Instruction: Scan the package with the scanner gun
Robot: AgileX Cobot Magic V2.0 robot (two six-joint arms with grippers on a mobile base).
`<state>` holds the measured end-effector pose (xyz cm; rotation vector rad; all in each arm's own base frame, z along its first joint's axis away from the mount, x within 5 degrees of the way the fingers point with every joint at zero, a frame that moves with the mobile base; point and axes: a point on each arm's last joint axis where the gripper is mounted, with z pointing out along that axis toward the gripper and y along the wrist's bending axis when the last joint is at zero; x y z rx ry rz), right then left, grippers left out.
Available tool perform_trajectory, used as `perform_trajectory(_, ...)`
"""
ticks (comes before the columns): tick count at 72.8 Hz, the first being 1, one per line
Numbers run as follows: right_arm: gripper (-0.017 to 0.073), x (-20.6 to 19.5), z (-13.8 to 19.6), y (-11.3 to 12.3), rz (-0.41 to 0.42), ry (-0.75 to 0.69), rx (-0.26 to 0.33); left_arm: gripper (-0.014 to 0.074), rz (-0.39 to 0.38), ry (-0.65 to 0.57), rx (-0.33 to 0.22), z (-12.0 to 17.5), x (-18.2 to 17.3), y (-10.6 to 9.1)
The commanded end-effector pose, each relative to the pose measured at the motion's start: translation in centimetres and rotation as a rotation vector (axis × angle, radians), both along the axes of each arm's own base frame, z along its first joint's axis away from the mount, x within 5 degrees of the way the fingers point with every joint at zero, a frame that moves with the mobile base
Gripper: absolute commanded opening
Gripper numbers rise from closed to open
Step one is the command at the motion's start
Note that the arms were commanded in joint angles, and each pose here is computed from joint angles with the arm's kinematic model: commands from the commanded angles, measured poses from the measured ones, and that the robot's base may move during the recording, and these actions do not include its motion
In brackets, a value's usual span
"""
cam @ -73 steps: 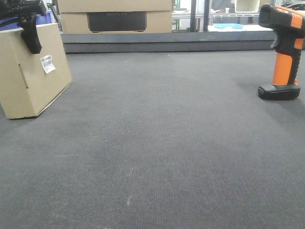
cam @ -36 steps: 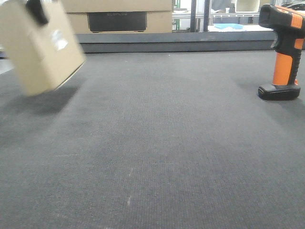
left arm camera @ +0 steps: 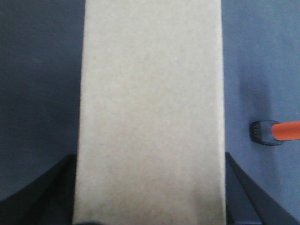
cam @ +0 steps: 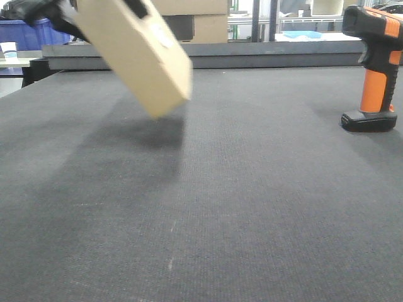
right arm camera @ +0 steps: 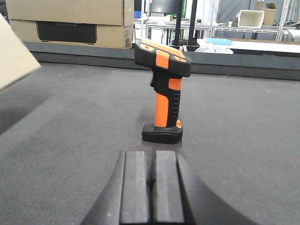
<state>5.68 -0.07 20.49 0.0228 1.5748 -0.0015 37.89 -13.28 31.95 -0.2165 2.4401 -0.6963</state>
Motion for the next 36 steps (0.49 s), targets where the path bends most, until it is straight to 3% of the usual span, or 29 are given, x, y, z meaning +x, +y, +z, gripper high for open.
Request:
perform_trajectory(1, -0.0168, 0.0, 0.2, 0.0, -0.007, -0.021, -0.007, -0.0111, 0.029, -0.042, -0.038, -0.3, -0.1, -0.9)
perform_trajectory(17, -0.0168, 0.0, 0.2, 0.0, -0.007, -0.025, -0.007, -0.0111, 0.031, -0.001, -0.013, -2.2, -0.5, -0.8)
perform_trajectory(26, -0.0168, -0.1, 1.1, -0.1, -0.012, -0.126, -0.009, -0.0111, 0.025, 0.019, -0.007, -2.4, -0.6, -0.8)
perform_trajectory(30, -0.0168, -0.1, 1.3, -0.1, -0.012, -0.139, 0.019, -0.0111, 0.022, 0.02, -0.005, -2.5, -0.6, -0.8)
perform_trajectory(36, -0.0168, -0.3, 1.6, 0.1, 0.007, -0.041, 0.102, -0.0111, 0.016, 0.025, -0.001, -2.5, -0.7, -0.8)
